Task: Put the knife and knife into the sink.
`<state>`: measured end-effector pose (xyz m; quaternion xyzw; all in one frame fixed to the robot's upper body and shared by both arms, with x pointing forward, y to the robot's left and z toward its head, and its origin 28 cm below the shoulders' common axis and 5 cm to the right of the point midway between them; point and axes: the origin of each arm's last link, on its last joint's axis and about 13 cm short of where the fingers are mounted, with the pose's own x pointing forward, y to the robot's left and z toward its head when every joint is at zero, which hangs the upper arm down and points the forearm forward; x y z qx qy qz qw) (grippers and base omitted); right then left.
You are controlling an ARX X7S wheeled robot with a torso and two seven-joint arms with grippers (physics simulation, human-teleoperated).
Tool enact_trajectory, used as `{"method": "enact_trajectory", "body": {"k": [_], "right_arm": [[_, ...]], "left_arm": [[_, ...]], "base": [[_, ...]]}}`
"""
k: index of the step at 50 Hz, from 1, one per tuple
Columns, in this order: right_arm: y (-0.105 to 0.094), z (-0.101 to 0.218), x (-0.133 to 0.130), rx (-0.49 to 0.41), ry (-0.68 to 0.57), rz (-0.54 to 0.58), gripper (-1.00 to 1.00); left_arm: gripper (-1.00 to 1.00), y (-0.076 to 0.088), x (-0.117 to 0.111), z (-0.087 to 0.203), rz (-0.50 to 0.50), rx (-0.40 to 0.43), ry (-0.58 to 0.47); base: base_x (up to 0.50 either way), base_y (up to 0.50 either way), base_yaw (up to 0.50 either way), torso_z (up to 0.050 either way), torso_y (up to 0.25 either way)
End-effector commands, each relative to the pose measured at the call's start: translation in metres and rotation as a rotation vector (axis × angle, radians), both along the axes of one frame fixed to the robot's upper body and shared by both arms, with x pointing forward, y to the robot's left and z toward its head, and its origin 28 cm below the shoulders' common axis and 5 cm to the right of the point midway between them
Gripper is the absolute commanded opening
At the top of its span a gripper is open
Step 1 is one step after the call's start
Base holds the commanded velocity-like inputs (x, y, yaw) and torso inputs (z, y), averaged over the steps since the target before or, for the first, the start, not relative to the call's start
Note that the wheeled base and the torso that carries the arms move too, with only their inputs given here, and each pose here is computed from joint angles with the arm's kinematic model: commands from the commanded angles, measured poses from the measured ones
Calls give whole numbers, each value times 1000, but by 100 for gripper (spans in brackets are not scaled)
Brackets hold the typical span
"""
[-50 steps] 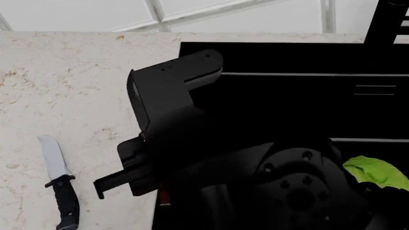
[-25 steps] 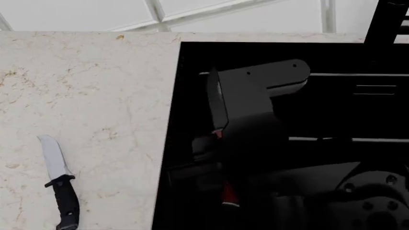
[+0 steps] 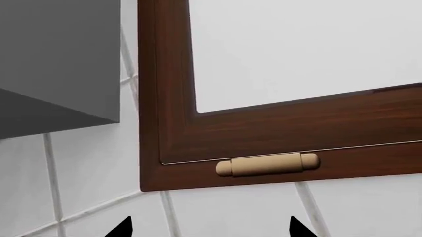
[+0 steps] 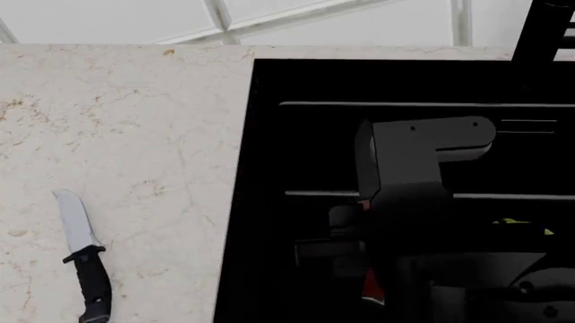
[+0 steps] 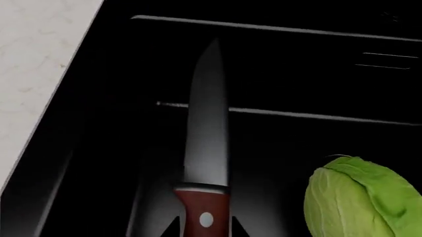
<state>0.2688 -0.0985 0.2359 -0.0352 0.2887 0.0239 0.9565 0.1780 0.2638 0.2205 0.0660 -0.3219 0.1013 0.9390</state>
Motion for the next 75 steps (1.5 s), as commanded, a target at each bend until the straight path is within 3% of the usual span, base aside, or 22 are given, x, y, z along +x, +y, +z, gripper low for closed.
{"method": "enact_trajectory", "body": {"k": [1,40,75], "right_arm": [[-6,-1,8,-12,-31,-41,-100],[-9,-48,24,-9,78,-50,-100],[-12,-76,20,-18,152,-71,-100]], "left_arm": [[100,1,-1,-1,1,-3,0],[100,1,0,-2,7,2,8],[100,4,-5,-1,12,-5,-2]], "base": [[0,0,0,0,0],[0,0,0,1,1],[0,0,0,1,1]]}}
